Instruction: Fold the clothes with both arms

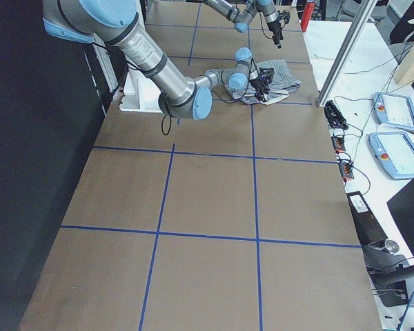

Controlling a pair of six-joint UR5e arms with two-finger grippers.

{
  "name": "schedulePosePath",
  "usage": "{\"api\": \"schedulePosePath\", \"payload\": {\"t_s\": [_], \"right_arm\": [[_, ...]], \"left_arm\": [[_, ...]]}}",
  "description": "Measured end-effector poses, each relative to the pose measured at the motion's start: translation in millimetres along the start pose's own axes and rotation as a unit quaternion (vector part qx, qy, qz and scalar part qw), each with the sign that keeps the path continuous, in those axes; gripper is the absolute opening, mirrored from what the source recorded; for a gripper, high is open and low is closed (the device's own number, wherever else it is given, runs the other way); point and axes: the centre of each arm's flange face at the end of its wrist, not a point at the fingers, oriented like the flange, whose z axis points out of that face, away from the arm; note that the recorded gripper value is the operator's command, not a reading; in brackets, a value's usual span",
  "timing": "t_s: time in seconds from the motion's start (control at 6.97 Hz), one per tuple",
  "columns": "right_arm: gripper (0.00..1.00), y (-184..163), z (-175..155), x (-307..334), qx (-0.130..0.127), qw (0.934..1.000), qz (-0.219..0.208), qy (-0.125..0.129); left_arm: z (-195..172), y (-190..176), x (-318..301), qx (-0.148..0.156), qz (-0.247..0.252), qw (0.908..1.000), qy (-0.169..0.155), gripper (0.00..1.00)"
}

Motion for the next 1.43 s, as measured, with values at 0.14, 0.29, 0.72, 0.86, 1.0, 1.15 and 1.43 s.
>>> {"api": "schedulePosePath", "payload": {"t_s": [0.14, 0.29, 0.72, 0.86, 1.0, 1.15, 1.43], "right_arm": [[0.64, 1.0, 2.6, 5.6, 0.0, 1.0, -0.002, 0.003], [0.56, 2.4, 6.7, 14.4, 0.0, 1.0, -0.003, 0.006], [0.28, 2.3, 2.8, 16.7, 0.001, 0.9997, 0.026, 0.001], [0.29, 2.7, 2.3, 16.2, 0.001, 0.9994, 0.034, 0.0], [0.31, 3.3, 3.1, 17.6, 0.001, 0.9993, 0.037, 0.001], [0.15, 4.1, 3.6, 18.3, 0.0, 0.9993, 0.037, 0.001], [0.0, 4.9, 3.8, 18.4, 0.0, 0.9992, 0.039, 0.002]], "left_arm": [[0.2, 0.3, 0.1, 0.0, 0.0, 1.0, 0.0, 1.0], [0.1, 0.1, 0.4, 0.0, 0.0, 1.0, 0.0, 1.0], [0.1, 0.0, 0.6, 0.0, 0.0, 1.0, 0.0, 1.0], [0.0, -0.1, 0.8, 0.0, 0.0, 1.0, 0.001, 1.0], [-0.4, -0.3, 1.1, 0.0, 0.0, 1.0, 0.001, 1.0], [-0.5, 0.0, 0.9, 0.0, 0.0, 1.0, 0.001, 1.0], [-1.7, 0.0, 2.1, 0.001, 0.0, 1.0, 0.002, 1.0]]}}
